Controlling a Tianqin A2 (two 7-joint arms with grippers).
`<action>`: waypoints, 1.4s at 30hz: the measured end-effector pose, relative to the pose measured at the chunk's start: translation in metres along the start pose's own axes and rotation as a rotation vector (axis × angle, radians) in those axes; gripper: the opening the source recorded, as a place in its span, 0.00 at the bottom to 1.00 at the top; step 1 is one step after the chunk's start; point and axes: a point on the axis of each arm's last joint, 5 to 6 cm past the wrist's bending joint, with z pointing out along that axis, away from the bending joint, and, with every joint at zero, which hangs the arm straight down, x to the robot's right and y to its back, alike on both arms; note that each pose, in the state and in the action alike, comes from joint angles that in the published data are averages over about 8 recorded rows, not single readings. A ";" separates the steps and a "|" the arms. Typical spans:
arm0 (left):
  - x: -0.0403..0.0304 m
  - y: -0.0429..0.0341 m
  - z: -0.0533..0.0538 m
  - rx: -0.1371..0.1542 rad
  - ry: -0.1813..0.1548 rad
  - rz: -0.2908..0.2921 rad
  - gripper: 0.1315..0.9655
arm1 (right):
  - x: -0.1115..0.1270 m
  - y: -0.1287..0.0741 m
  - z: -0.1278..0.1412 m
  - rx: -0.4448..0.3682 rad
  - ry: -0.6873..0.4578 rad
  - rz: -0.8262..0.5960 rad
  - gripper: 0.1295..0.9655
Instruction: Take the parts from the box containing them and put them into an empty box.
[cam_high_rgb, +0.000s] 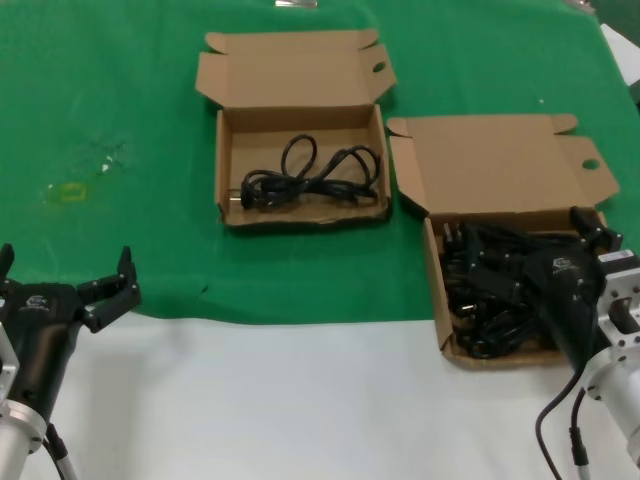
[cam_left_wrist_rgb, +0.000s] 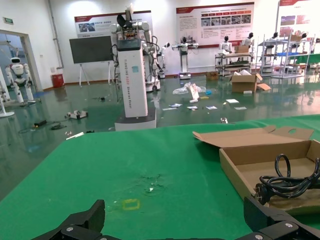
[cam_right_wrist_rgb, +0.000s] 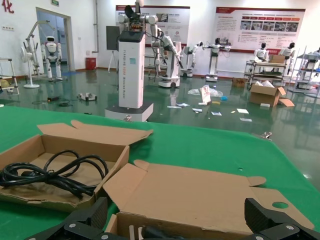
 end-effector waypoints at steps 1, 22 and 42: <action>0.0000 0.0000 0.000 0.000 0.000 0.000 1.00 | 0.000 0.000 0.000 0.000 0.000 0.000 1.00; 0.0000 0.0000 0.000 0.000 0.000 0.000 1.00 | 0.000 0.000 0.000 0.000 0.000 0.000 1.00; 0.0000 0.0000 0.000 0.000 0.000 0.000 1.00 | 0.000 0.000 0.000 0.000 0.000 0.000 1.00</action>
